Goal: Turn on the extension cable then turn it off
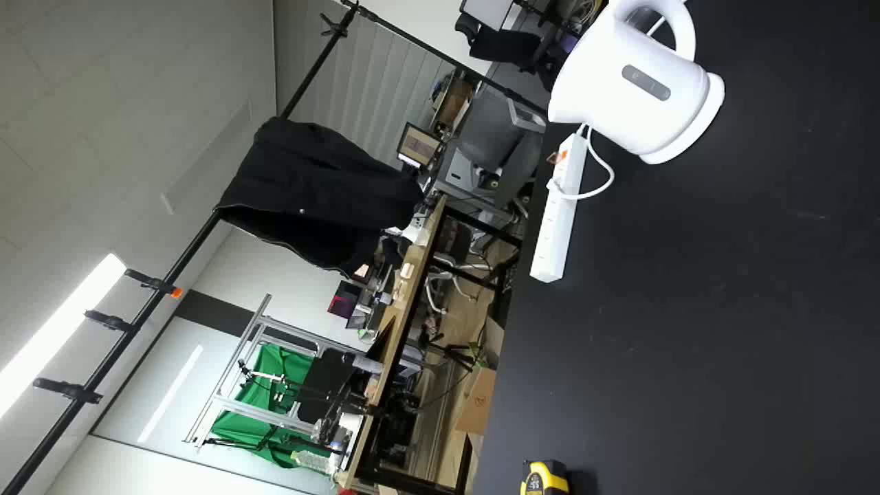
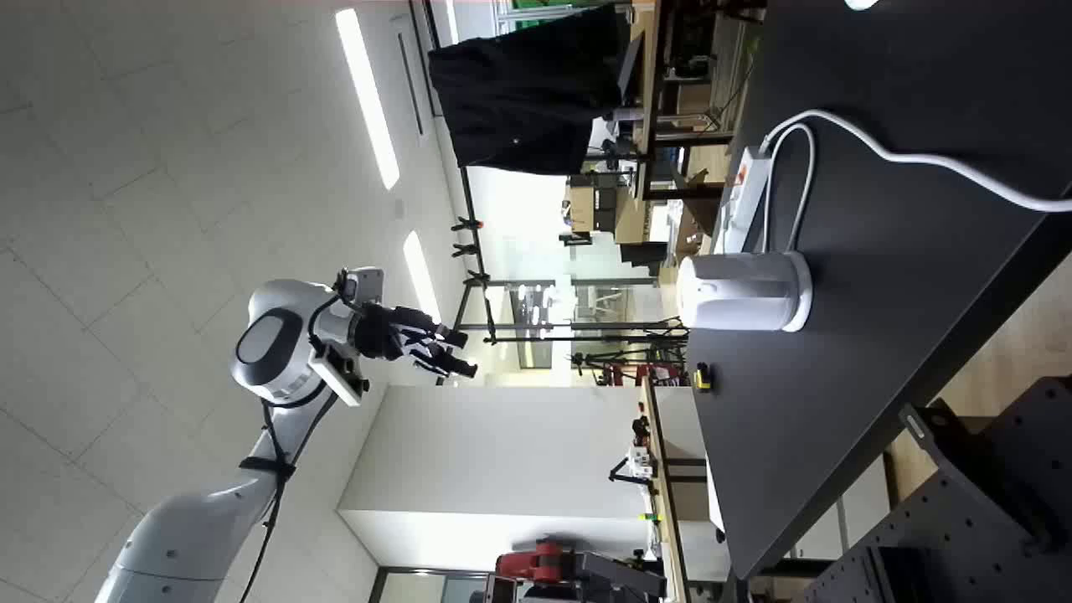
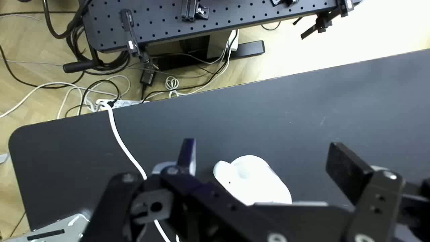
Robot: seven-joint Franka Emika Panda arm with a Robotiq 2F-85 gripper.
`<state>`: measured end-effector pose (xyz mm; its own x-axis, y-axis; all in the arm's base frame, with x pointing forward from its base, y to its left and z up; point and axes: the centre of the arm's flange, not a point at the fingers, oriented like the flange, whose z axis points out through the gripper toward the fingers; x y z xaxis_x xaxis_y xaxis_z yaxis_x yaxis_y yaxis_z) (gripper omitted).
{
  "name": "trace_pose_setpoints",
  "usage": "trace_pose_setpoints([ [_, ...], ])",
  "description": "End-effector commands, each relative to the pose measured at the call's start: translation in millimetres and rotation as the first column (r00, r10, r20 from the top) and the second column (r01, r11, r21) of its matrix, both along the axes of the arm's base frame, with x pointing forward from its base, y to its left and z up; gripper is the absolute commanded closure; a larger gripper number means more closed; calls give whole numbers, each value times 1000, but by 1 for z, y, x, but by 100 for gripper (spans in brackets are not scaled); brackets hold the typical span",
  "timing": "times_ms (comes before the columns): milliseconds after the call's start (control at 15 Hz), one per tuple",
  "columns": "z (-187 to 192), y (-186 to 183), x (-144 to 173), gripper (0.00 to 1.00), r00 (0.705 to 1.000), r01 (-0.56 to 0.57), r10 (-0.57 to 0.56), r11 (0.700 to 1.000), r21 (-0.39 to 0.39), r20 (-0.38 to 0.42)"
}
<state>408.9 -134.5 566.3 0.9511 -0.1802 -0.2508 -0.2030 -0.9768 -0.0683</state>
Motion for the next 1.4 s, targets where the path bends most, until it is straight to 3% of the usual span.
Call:
trace_pose_setpoints([
  [0,0,0,0,0,1000,0,0,1000,0,1],
  [667,0,0,0,0,1000,0,0,1000,-1,2],
  [1000,-9,-40,55,0,990,91,-81,992,-84,117],
  [1067,-13,-49,67,7,984,112,-96,989,-98,152],
  [1133,-17,-60,81,25,973,143,-120,984,-104,199],
  [1333,-16,-95,114,47,936,231,-190,967,-108,298],
])
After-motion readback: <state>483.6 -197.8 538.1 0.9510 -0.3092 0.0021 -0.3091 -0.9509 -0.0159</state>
